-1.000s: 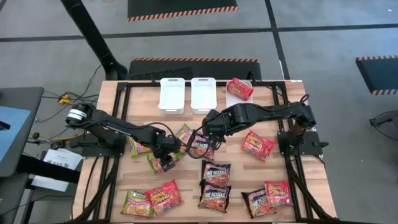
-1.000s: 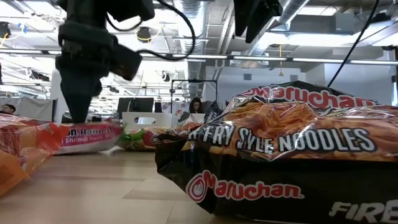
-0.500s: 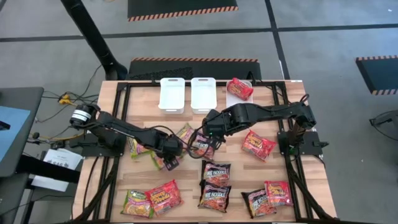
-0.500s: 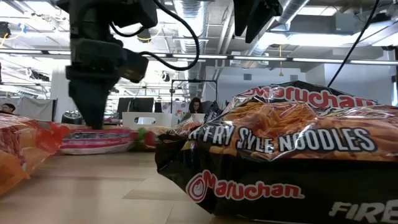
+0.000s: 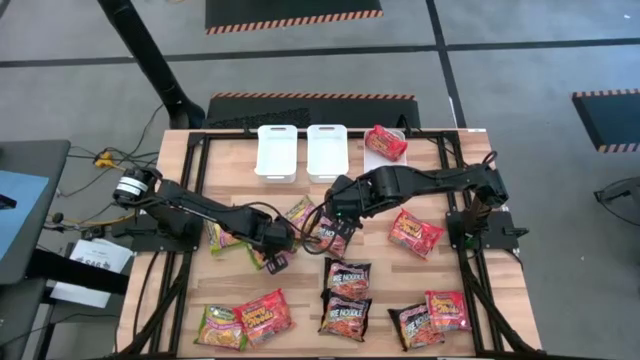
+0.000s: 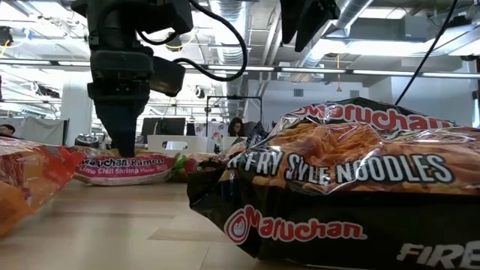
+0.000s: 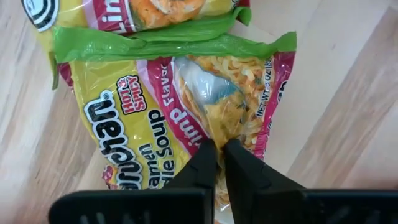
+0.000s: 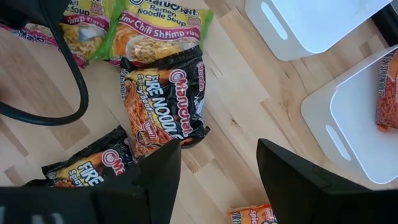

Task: Sort Maruchan noodles
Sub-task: Put the green noodle pack into the left white bin

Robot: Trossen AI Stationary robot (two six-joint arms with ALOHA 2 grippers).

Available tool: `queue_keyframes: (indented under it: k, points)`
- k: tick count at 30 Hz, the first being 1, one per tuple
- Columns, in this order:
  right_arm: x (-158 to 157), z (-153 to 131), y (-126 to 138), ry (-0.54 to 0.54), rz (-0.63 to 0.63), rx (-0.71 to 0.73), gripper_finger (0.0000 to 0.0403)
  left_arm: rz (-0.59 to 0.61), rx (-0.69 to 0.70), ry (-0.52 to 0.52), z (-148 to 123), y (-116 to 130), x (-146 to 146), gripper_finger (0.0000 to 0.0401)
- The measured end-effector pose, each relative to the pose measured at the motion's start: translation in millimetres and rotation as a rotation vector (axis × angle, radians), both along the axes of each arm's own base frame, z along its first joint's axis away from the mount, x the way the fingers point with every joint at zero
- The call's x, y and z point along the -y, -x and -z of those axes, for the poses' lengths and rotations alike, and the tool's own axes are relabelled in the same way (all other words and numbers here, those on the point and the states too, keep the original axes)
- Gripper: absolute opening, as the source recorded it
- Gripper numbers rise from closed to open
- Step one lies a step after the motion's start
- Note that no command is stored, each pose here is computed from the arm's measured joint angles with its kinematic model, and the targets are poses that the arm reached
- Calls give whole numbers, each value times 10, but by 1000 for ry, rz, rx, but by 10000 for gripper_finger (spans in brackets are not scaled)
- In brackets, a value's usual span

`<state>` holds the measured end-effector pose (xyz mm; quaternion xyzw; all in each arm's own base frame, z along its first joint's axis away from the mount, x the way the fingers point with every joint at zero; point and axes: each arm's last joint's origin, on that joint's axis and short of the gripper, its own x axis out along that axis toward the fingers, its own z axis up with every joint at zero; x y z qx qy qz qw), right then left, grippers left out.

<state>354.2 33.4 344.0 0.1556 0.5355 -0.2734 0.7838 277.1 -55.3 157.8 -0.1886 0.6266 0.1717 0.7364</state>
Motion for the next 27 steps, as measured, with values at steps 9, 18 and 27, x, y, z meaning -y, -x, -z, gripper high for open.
queue_keyframes:
  k: [9, 18, 27]
  points:
    - [14, -6, -16, 15, 9, 19, 234, 21, 60, -36, -519, 137, -55, 0]
    - [14, -6, -18, 16, 9, 21, 234, -16, 206, -171, -861, 315, -158, 0]
    - [10, -15, -48, 12, 9, 53, 234, 22, 303, -434, -1175, 492, -462, 0]
